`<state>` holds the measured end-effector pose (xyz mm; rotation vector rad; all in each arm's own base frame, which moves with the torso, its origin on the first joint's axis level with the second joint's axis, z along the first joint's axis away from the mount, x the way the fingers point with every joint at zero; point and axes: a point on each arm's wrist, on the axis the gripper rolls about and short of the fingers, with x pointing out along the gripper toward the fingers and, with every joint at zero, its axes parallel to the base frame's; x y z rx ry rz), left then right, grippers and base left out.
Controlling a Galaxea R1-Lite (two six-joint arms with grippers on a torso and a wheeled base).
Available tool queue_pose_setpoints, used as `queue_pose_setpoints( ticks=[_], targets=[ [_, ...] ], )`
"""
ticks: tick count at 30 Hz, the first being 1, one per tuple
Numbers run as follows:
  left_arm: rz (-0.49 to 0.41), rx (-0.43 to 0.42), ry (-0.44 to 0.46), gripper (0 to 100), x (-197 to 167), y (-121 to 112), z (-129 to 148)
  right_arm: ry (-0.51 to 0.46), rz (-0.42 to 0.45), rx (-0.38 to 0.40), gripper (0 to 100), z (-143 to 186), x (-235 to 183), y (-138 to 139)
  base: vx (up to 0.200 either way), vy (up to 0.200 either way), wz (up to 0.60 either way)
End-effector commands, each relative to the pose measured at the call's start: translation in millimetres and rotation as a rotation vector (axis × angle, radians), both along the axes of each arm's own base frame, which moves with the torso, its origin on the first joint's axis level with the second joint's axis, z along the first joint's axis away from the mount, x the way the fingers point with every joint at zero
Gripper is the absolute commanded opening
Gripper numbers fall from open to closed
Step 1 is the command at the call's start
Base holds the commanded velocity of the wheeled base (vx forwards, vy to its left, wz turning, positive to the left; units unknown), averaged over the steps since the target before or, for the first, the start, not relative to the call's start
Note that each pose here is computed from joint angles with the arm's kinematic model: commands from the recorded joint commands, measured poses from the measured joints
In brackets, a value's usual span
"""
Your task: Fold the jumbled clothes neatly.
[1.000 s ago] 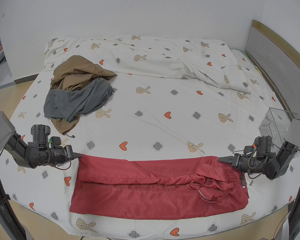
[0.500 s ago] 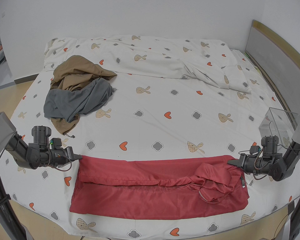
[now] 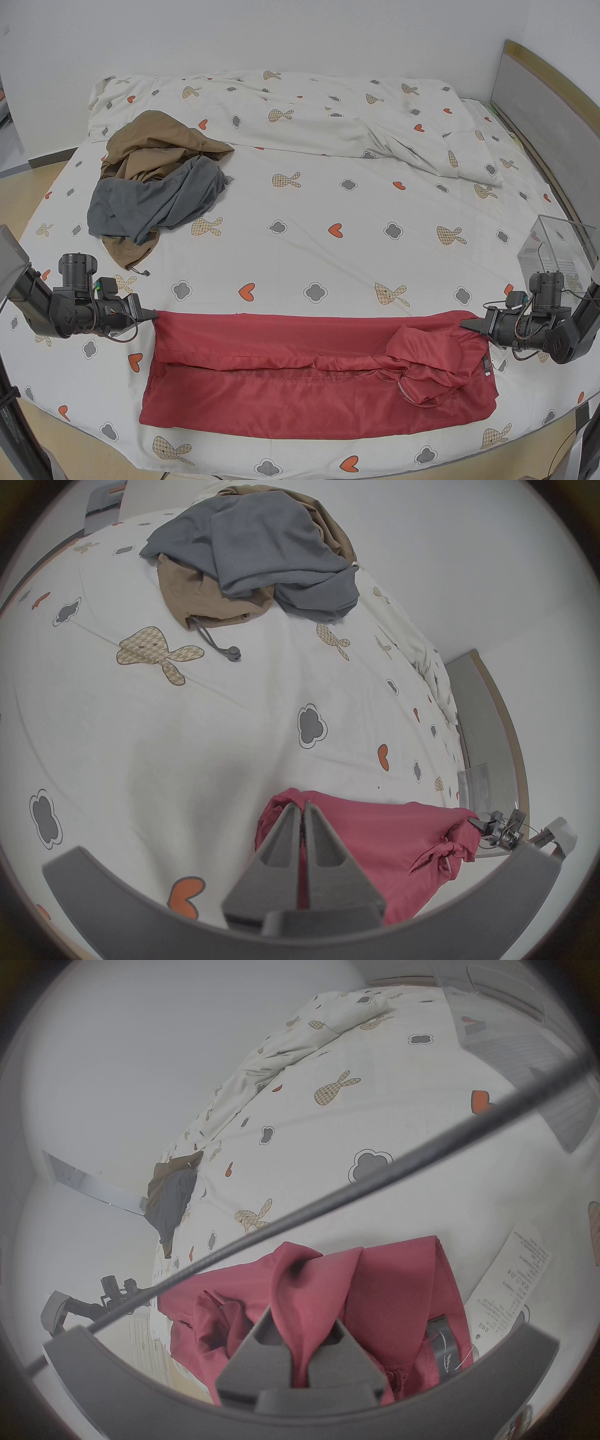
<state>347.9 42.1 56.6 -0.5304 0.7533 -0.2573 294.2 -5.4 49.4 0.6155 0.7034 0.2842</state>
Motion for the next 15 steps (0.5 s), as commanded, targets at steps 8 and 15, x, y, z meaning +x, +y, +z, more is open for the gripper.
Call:
queue_pose_setpoints(
  ticks=[8,15],
  targets=[
    [-0.015,-0.002,0.010,0,-0.6,-5.9,-2.6,0.006,0.008,0.002,0,-0.8,-0.9,2.3,0.000,0.000,0.00],
    [-0.007,0.014,0.014,100,-2.2,-8.9,-0.5,0.001,0.007,0.003,100,1.5,-2.5,2.4,0.000,0.000,0.00]
  ],
)
